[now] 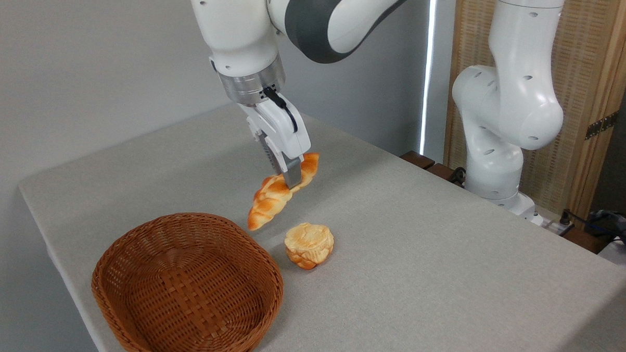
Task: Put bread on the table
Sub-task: 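Carry the braided roll out of the basket toward the round bun, then lower the braided roll onto the table beside the bun and release it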
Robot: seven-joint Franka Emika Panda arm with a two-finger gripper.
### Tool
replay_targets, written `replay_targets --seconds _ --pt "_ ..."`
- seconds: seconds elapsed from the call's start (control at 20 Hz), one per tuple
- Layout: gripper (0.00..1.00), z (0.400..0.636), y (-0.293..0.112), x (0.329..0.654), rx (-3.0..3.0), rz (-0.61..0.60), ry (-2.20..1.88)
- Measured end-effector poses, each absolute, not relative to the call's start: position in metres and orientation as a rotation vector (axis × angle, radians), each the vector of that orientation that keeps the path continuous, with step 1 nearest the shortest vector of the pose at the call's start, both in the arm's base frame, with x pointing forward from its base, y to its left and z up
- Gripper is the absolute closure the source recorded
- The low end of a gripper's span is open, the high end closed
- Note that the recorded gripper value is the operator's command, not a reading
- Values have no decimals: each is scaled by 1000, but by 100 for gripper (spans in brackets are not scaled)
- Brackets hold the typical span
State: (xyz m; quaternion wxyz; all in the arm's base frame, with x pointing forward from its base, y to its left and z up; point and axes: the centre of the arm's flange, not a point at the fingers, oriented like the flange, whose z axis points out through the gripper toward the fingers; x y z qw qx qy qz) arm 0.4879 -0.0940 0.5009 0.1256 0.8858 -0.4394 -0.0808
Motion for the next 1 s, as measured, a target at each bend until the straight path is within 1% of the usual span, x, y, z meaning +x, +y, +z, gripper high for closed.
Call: replay_targets --seconds 0.1,0.2,0.35,0.5,0.55,0.6,0.65,0.7,1.0 --pt "59 499 -103 482 2561 -284 -1327" --pt "54 498 -114 479 2550 -301 -1360" --pt "54 495 -122 477 2541 -314 -1382" --pt "54 488 -130 483 2547 -289 -1398" --pt "52 484 -131 486 2552 -282 -1398" --pt "46 479 -131 489 2554 -283 -1396" --pt "26 475 -131 491 2555 -289 -1393" --pt "0 471 -131 492 2555 -294 -1390" --pt "0 466 -127 496 2581 -311 -1412"
